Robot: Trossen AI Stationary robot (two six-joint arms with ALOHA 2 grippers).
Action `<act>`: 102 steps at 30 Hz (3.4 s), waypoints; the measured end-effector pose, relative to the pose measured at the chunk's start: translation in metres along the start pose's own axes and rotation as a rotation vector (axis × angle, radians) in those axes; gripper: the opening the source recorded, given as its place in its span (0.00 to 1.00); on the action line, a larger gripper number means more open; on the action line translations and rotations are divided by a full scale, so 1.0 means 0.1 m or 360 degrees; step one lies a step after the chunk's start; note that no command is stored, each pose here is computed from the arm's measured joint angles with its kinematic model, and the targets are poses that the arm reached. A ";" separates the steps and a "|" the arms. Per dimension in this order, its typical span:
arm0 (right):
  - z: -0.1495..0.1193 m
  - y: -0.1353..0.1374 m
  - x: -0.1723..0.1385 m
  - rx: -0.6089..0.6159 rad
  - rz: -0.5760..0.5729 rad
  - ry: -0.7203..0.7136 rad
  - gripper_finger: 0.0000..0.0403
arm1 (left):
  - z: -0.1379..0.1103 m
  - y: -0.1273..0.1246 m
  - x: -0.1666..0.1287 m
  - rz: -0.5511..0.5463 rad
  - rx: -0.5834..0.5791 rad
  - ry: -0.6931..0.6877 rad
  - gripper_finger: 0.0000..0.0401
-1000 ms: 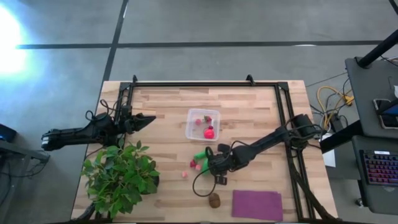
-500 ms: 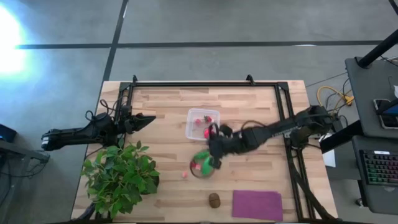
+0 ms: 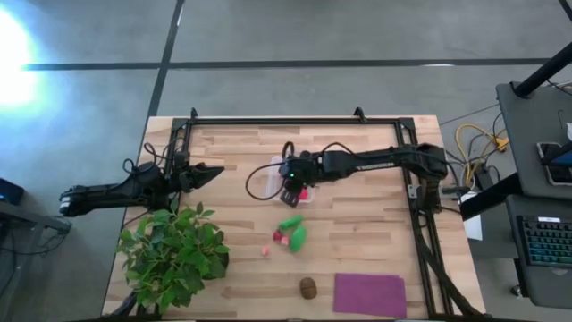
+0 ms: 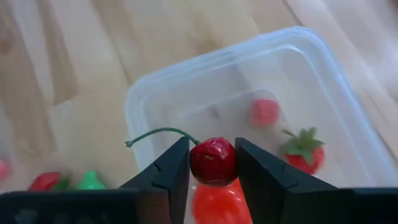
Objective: Pick and placing Produce into tupperware
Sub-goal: Put the red cherry into the transparent bin, then put the brown kiwi into the transparent bin
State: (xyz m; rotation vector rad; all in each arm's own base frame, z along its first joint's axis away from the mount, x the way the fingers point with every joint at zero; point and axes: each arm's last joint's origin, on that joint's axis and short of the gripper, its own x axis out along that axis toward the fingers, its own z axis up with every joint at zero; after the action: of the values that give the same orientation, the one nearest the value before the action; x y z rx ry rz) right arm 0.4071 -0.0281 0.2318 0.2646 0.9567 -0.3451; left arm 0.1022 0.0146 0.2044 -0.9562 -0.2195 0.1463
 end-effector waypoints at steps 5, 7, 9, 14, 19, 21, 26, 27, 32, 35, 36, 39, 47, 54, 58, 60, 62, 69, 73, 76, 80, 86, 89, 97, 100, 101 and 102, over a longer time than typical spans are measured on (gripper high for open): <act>0.02 0.01 0.01 0.0010 0.0009 0.0007 0.42 | 0.00 0.00 0.00 0.0000 0.0000 0.0000 0.50; 0.01 0.00 0.00 0.0033 0.0005 0.0017 0.47 | 0.00 0.00 0.00 0.0000 0.0000 0.0001 0.50; -0.01 0.00 0.00 0.0085 -0.0005 0.0047 0.52 | 0.00 0.00 0.00 0.0001 0.0000 0.0001 0.50; -0.07 0.18 -0.17 -0.0018 0.0076 0.0060 0.59 | 0.00 0.00 0.00 0.0001 0.0000 0.0002 0.50; -0.30 0.63 -0.37 -0.0189 0.0192 0.0114 0.59 | 0.00 0.00 0.00 0.0001 0.0000 0.0002 0.50; -0.42 0.77 -0.41 -0.0090 0.0195 0.0189 0.59 | 0.00 0.00 0.00 0.0001 0.0000 0.0001 0.50; -0.68 1.01 -0.49 0.0438 0.0141 0.0391 0.58 | 0.00 0.00 0.00 0.0001 0.0000 0.0001 0.50; -0.72 1.06 -0.50 0.0568 0.0145 0.0427 0.58 | 0.00 0.00 0.00 0.0001 0.0000 0.0001 0.50; -0.88 1.25 -0.57 0.1145 0.0159 0.0614 0.58 | 0.00 0.00 0.00 0.0002 0.0000 0.0002 0.50; -0.95 1.35 -0.62 0.1314 0.0180 0.0720 0.58 | 0.00 0.00 0.00 0.0002 0.0000 0.0002 0.50; -0.97 1.38 -0.63 0.1340 0.0198 0.0740 0.58 | 0.00 0.00 0.00 0.0002 0.0000 0.0002 0.50; -1.03 1.46 -0.67 0.1371 0.0215 0.0758 0.58 | 0.00 0.00 0.00 0.0002 0.0000 0.0002 0.50; -1.11 1.60 -0.64 0.1458 0.0371 0.0804 0.58 | 0.00 0.00 0.00 0.0002 0.0000 0.0003 0.50; -1.32 1.89 -0.29 0.1444 0.0477 0.0930 0.58 | 0.00 0.00 0.00 0.0003 0.0000 0.0002 0.50; -1.41 2.03 -0.24 0.1446 0.0459 0.0962 0.58 | 0.00 0.00 0.00 0.0003 0.0000 0.0002 0.50; -1.46 2.07 -0.25 0.1454 0.0438 0.0980 0.58 | 0.00 0.01 0.00 0.0004 0.0001 0.0003 0.50; -1.53 2.07 -0.26 0.1457 0.0360 0.1002 0.58 | 0.00 0.00 0.00 0.0003 0.0000 0.0002 0.50; -1.64 2.08 -0.31 0.1524 0.0206 0.0928 0.58 | 0.00 0.01 0.00 0.0003 0.0000 0.0002 0.50; -1.60 2.13 -0.36 0.1523 0.0245 0.0911 0.58 | 0.00 0.01 0.00 0.0004 0.0001 0.0004 0.50; -1.55 2.14 -0.39 0.1515 0.0266 0.0881 0.58 | 0.00 0.01 0.00 0.0004 0.0001 0.0003 0.50; -1.54 2.15 -0.39 0.1489 0.0275 0.0859 0.58 | 0.00 0.01 0.00 0.0004 0.0001 0.0003 0.50; -1.53 2.16 -0.39 0.1349 0.0338 0.0826 0.58 | 0.00 0.01 0.00 0.0003 0.0000 0.0003 0.50; -1.52 2.17 -0.39 0.1298 0.0367 0.0781 0.58 | 0.00 0.01 0.00 0.0004 0.0001 0.0003 0.50; -1.53 2.25 -0.48 0.1078 0.0450 0.0701 0.56 | 0.00 0.01 0.00 0.0004 0.0001 0.0003 0.50; -1.55 2.34 -0.58 0.0975 0.0523 0.0691 0.56 | 0.00 0.01 0.00 0.0004 0.0001 0.0003 0.50; -1.56 2.36 -0.60 0.0945 0.0535 0.0683 0.56 | 0.00 0.01 0.00 0.0003 0.0000 0.0002 0.50; -1.58 2.38 -0.62 0.0929 0.0538 0.0676 0.56 | 0.00 0.01 0.00 0.0004 0.0000 0.0003 0.50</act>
State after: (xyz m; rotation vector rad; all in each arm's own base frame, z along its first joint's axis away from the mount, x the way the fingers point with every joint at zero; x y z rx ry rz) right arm 0.3515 0.2577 0.2122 1.0527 1.1879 -0.2529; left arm 0.1023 0.0147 0.2038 -0.9563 -0.2169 0.1476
